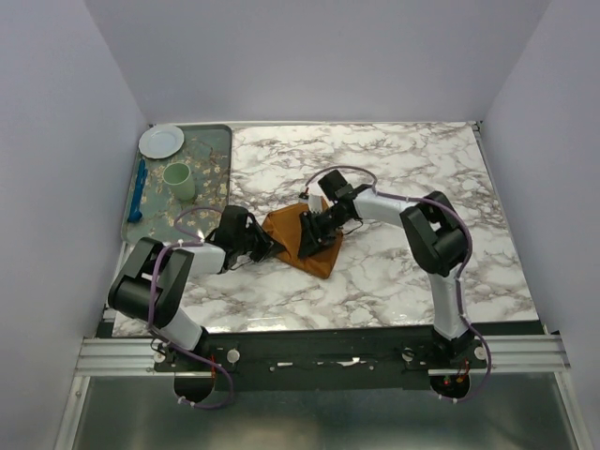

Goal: Fold the napkin, place the utensils inside, and roll it up
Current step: Roll the napkin with the utensil

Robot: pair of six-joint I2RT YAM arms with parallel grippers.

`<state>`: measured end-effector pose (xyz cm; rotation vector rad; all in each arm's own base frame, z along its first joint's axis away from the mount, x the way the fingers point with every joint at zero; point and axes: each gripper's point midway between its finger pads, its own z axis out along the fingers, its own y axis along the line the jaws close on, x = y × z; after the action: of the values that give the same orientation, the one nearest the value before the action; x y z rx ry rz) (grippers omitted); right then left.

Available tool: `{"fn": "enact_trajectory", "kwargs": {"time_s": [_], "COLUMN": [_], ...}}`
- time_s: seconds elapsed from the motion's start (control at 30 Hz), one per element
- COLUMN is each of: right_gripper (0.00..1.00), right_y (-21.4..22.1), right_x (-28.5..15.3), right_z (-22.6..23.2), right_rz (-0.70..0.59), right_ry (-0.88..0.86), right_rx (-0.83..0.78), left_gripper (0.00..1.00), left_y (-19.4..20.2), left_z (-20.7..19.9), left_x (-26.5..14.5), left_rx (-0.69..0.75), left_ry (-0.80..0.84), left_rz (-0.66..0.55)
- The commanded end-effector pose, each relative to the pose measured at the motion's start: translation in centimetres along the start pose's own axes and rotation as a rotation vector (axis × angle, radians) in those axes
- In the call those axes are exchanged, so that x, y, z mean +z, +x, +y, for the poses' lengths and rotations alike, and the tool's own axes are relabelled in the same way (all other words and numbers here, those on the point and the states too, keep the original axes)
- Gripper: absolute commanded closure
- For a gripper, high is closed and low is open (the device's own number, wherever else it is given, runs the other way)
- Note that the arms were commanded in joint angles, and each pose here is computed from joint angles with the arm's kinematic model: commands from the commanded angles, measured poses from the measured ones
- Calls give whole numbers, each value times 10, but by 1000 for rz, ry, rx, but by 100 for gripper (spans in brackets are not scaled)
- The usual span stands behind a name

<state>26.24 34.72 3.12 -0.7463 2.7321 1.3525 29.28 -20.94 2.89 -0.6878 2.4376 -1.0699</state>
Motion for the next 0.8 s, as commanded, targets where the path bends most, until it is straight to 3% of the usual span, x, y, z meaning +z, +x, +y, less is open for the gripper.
{"fn": "enact_trajectory", "kwargs": {"time_s": [0.0,0.13,0.37,0.53,0.77], "right_gripper": [47,43,37,37,36], "right_y": [-11,-16,-19,-22,-22], "right_x": [-55,-86,-56,-34,-2], "right_z": [-9,-17,30,30,20], "right_rz": [-7,-68,-241,-267,-230], "right_ry": [311,558,715,864,873], "right_rx": [-128,-346,-738,-870,-926], "left_gripper": [100,100,100,100,100], "left_y": [16,20,23,25,26], "left_z": [62,63,65,69,67], "left_x": [3,6,8,7,3], "left_rx": [-26,-27,-29,-47,-52], "left_ry": [-211,-218,-239,-245,-236], "left_rz": [34,67,112,141,156]}}
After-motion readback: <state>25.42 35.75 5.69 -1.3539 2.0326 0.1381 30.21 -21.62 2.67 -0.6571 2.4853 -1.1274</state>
